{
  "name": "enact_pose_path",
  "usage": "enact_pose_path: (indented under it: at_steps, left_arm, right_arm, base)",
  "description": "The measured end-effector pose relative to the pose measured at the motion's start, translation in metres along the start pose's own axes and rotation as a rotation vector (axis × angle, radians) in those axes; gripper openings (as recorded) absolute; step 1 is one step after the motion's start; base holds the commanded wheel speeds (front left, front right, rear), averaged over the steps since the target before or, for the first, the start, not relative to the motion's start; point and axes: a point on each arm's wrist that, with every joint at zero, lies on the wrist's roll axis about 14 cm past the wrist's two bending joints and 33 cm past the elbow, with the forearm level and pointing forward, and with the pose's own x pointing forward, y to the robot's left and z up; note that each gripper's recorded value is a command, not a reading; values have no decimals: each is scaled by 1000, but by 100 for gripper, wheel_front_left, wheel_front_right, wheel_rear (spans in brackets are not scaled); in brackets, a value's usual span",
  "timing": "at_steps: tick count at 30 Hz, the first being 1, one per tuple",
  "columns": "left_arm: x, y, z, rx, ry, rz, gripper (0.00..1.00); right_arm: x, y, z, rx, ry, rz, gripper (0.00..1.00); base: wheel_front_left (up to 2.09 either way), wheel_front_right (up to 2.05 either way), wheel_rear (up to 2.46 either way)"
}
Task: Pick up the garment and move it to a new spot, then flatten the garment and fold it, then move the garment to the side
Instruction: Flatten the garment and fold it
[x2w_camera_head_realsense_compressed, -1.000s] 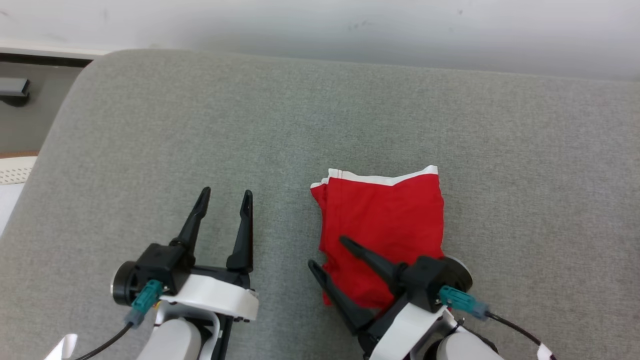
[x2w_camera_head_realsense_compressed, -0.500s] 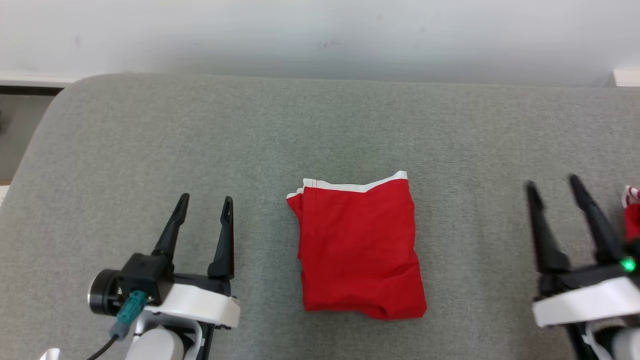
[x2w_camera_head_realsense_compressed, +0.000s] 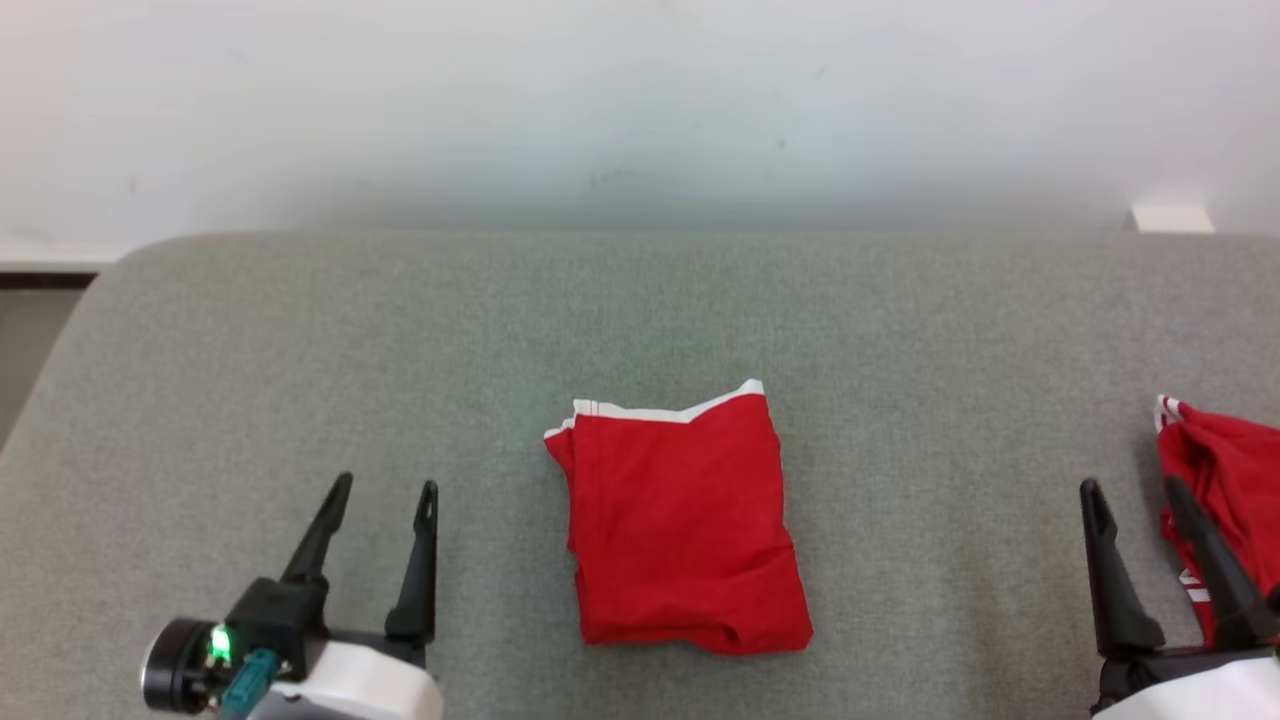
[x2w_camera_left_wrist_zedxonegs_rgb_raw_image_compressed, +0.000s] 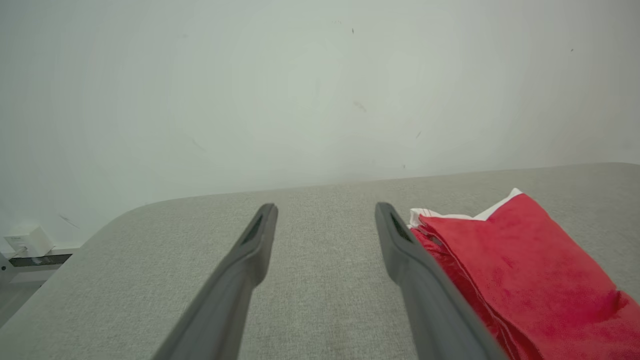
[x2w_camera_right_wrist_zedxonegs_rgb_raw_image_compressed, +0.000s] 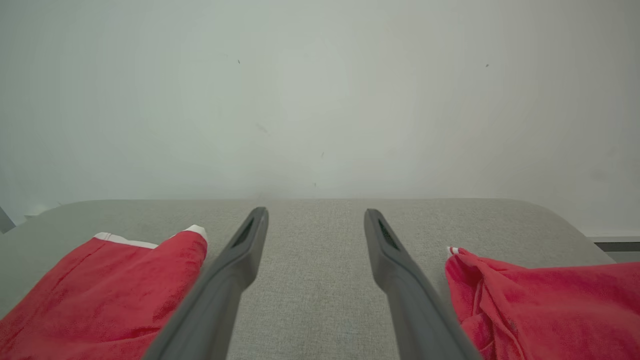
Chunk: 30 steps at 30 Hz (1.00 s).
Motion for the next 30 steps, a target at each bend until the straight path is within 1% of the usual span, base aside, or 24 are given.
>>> enact_pose_path:
  at_steps: [12,30]
  left_arm:
    - [-39,6,8,3,12,22,100]
    - [-44,9,6,-2,21,35,100]
  right_arm:
    - [-42,7,4,28,23,-4,100]
    - [-46,9,5,29,34,-2,100]
  base:
    - [0,0,0]
    - [0,0,0]
